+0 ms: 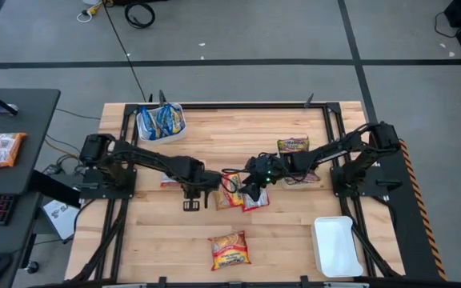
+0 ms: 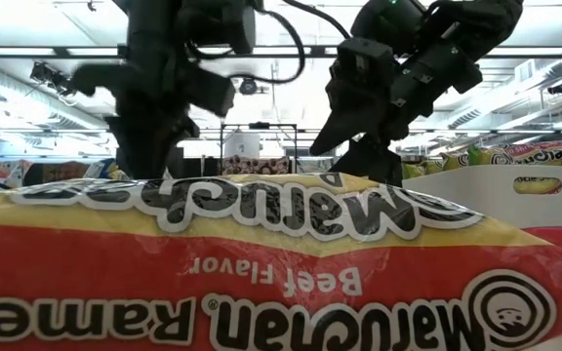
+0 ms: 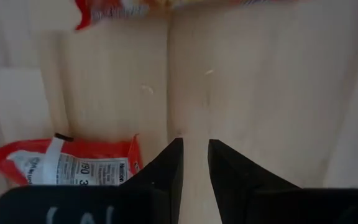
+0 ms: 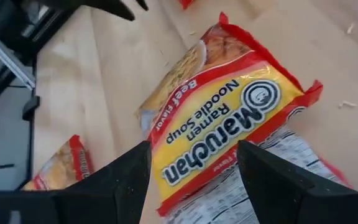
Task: Sort Maruchan noodles
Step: Put the red noodle pack into the bottom right white bin
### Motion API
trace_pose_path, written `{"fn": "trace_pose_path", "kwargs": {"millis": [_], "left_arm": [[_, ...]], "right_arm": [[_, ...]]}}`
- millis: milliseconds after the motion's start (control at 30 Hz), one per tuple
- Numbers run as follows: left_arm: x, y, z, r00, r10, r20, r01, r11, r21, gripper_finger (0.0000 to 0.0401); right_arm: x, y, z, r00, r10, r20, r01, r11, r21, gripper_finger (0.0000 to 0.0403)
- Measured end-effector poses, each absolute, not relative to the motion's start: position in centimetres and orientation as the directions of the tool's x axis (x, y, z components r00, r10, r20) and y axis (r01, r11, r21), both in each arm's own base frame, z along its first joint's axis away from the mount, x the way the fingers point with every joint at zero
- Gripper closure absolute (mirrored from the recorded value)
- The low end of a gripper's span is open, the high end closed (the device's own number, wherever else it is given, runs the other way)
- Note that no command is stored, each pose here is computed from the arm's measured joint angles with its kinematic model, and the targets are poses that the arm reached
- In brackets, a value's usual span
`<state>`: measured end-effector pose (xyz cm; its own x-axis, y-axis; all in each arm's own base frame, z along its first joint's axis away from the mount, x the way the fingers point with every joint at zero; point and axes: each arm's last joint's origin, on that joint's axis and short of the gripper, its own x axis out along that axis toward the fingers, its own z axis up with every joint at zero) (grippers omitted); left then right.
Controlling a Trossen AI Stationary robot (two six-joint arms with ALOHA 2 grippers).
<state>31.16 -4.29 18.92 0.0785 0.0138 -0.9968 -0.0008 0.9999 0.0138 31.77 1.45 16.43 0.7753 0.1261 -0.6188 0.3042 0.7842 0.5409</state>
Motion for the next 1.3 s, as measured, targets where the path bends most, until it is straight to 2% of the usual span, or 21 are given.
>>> {"fn": "trace_pose_path", "kwargs": {"millis": [200, 400, 500, 767, 1000, 1167, 1300], "left_arm": [[30.8, -5.9, 20.7, 0.196, -0.007, -0.981, 0.025, 1.000, -0.003, 0.0321], [30.3, -8.4, 18.5, 0.309, -0.058, -0.949, 0.074, 0.997, -0.037, 0.0321], [29.8, -8.9, 17.2, 0.320, -0.062, -0.945, 0.066, 0.997, -0.043, 0.0321], [30.7, -8.4, 14.8, 0.536, 0.070, -0.841, -0.042, 0.998, 0.056, 0.0321], [32.5, -7.3, 12.1, 0.566, 0.135, -0.814, -0.063, 0.991, 0.120, 0.0321], [33.1, -7.0, 11.7, 0.588, 0.136, -0.797, -0.078, 0.991, 0.112, 0.0321], [33.0, -7.1, 11.7, 0.583, 0.135, -0.801, -0.074, 0.991, 0.113, 0.0321]], "right_arm": [[31.7, 1.0, 16.0, 0.762, 0.001, -0.648, 0.409, 0.774, 0.483, 0.0153], [31.6, 1.0, 15.4, 0.741, -0.030, -0.671, 0.447, 0.767, 0.460, 0.0119], [31.6, 1.0, 15.3, 0.733, -0.010, -0.680, 0.448, 0.760, 0.471, 0.0106], [31.7, 0.9, 15.4, 0.744, -0.032, -0.667, 0.457, 0.753, 0.474, 0.0113], [32.0, 0.2, 14.3, 0.726, -0.047, -0.686, 0.473, 0.758, 0.449, 0.0124], [33.0, 0.5, 11.3, 0.713, 0.058, -0.699, 0.446, 0.732, 0.515, 0.0125], [33.4, 0.7, 10.7, 0.730, 0.079, -0.679, 0.424, 0.727, 0.540, 0.0126]]}}
